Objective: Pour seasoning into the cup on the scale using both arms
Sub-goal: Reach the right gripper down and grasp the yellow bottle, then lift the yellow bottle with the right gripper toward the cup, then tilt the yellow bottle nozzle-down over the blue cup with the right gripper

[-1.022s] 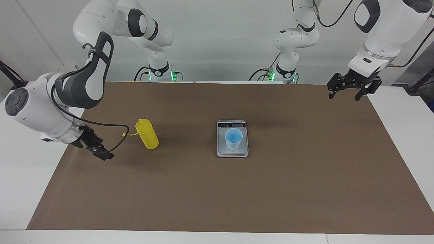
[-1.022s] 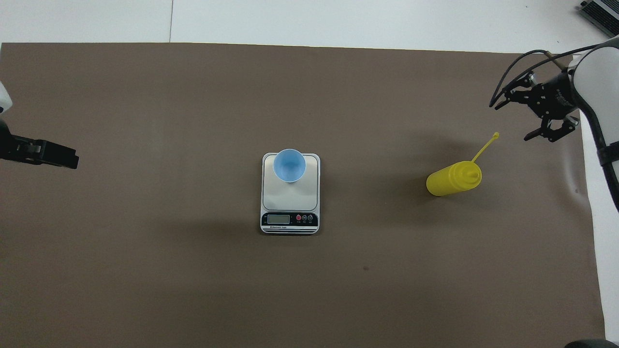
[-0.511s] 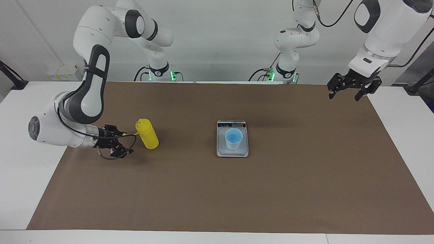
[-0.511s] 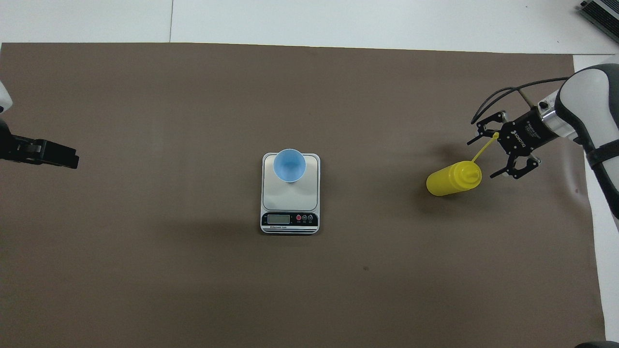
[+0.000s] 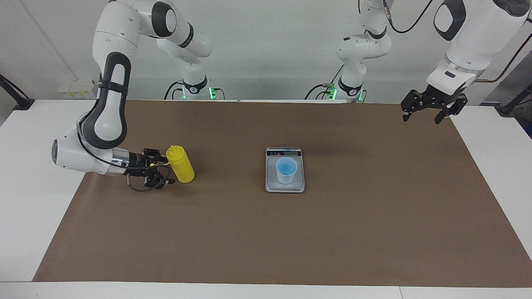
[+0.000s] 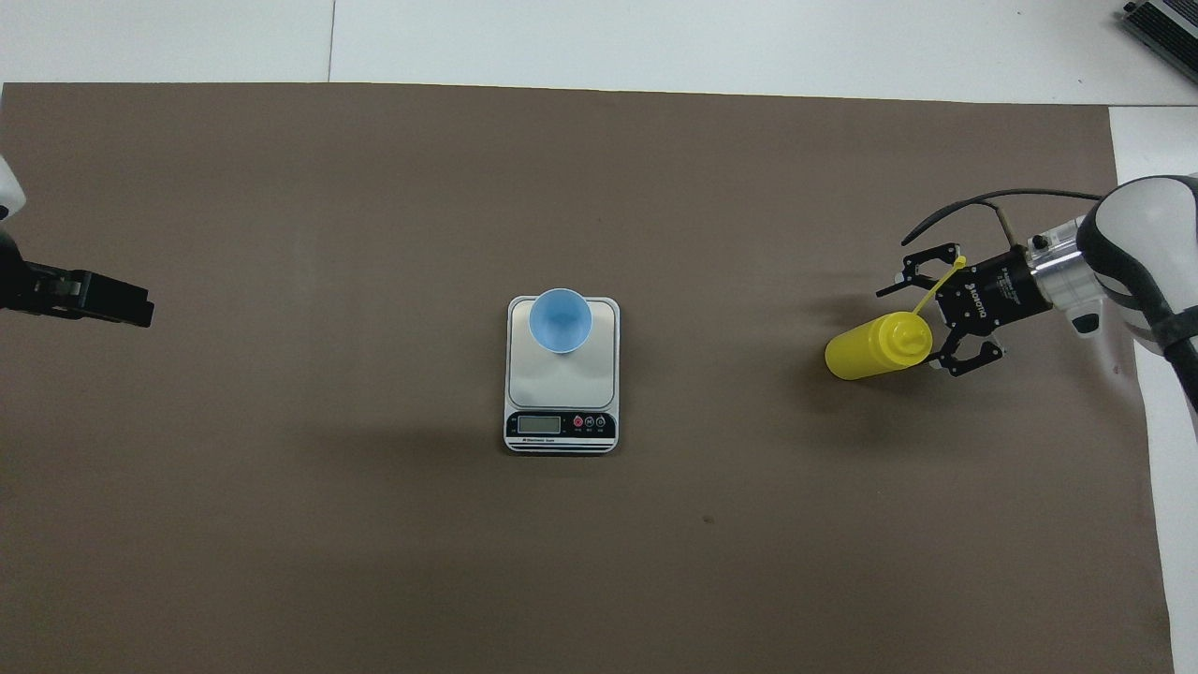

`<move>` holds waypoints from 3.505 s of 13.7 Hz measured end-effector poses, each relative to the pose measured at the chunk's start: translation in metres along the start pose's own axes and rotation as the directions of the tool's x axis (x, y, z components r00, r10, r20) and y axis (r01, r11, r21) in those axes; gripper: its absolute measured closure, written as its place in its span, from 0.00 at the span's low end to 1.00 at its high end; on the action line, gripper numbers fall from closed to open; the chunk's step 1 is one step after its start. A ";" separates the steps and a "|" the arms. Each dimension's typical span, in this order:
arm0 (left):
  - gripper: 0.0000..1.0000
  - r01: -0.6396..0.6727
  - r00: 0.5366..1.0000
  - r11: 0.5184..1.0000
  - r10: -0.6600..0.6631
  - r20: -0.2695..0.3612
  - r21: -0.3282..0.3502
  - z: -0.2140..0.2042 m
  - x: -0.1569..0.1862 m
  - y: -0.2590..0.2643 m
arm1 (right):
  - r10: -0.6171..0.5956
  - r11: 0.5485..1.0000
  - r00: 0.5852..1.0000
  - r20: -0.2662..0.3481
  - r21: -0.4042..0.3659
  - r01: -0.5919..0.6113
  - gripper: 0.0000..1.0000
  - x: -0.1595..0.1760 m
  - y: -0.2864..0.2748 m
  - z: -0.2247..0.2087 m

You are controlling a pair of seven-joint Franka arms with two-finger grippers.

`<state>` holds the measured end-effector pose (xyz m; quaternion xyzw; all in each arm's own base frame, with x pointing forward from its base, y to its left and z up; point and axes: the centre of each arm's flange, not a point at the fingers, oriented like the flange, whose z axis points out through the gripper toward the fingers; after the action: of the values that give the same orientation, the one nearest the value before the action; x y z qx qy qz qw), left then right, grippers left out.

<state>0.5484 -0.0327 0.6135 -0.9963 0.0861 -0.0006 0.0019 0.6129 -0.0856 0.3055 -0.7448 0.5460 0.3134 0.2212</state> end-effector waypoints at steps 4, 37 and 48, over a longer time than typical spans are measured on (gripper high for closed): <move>0.00 0.000 1.000 1.000 0.000 0.000 0.000 0.000 0.000 0.000 | 0.026 1.000 0.998 0.048 0.009 -0.027 0.00 -0.005 0.012 0.017; 0.00 0.001 1.000 1.000 -0.001 0.000 0.000 0.000 0.000 0.000 | 0.035 0.979 0.618 -0.785 0.150 0.135 0.48 -0.279 -0.138 0.097; 0.00 0.001 1.000 1.000 -0.001 0.000 0.000 0.000 0.000 0.000 | -0.068 0.946 0.296 -0.953 0.033 0.324 0.48 -0.369 -0.146 0.237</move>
<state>0.5483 -0.0323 0.6135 -0.9963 0.0858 -0.0005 0.0019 0.6223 0.3676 0.3981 -0.8186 0.5067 -0.2698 -0.0202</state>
